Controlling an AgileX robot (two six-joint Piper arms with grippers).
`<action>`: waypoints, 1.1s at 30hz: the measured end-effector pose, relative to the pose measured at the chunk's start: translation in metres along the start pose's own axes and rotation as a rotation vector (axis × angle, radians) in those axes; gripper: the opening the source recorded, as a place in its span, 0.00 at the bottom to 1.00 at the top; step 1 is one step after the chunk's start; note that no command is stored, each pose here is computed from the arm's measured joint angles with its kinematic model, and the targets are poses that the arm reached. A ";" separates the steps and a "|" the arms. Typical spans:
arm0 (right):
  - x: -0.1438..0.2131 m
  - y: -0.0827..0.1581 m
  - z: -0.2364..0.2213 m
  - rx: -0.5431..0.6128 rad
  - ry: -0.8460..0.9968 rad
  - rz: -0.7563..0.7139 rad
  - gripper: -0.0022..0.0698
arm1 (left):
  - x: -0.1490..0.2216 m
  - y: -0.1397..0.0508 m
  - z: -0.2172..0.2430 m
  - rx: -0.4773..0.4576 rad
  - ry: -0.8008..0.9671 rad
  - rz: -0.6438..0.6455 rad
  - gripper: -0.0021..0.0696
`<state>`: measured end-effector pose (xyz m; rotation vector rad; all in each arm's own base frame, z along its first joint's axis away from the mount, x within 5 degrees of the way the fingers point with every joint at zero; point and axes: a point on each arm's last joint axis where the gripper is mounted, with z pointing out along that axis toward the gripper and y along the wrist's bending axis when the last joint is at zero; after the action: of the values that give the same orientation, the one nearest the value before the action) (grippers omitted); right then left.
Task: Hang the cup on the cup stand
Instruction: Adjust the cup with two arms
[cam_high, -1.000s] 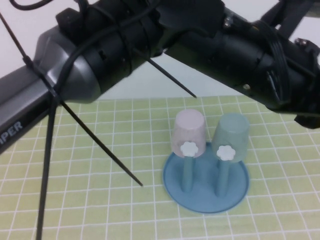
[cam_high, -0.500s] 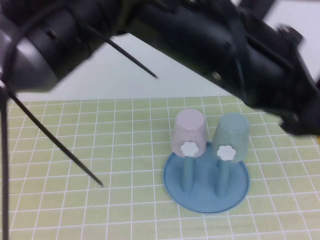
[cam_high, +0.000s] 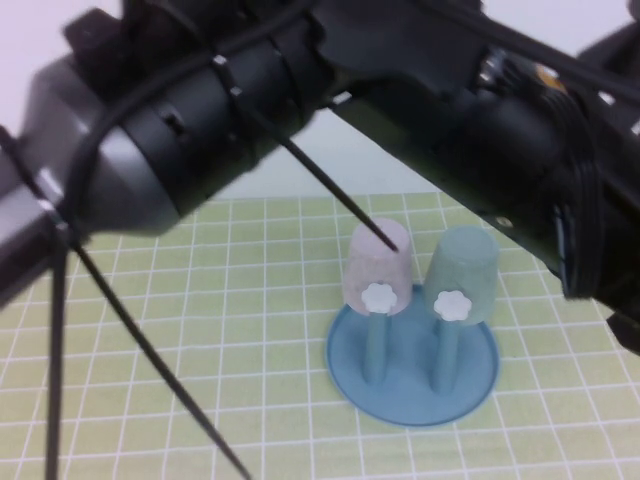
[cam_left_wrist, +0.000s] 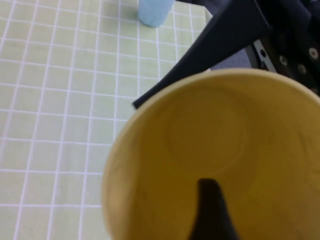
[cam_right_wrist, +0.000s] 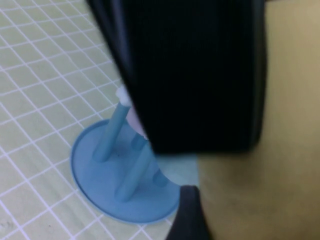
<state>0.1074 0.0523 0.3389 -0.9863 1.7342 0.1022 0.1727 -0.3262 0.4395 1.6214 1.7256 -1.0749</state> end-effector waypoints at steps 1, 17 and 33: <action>0.000 0.000 0.000 0.000 -0.001 0.001 0.80 | 0.000 0.001 0.002 0.001 0.001 -0.001 0.58; -0.001 -0.001 0.002 -0.002 -0.010 0.020 0.96 | -0.001 0.009 0.010 -0.009 -0.030 -0.049 0.05; 0.027 0.000 -0.001 0.061 0.287 0.461 0.97 | -0.004 0.066 -0.036 -0.090 -0.287 -0.394 0.04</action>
<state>0.1046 0.0365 0.3169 -0.5593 2.1938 0.2102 0.2432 -0.3009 0.4496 1.0337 1.9039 -1.3149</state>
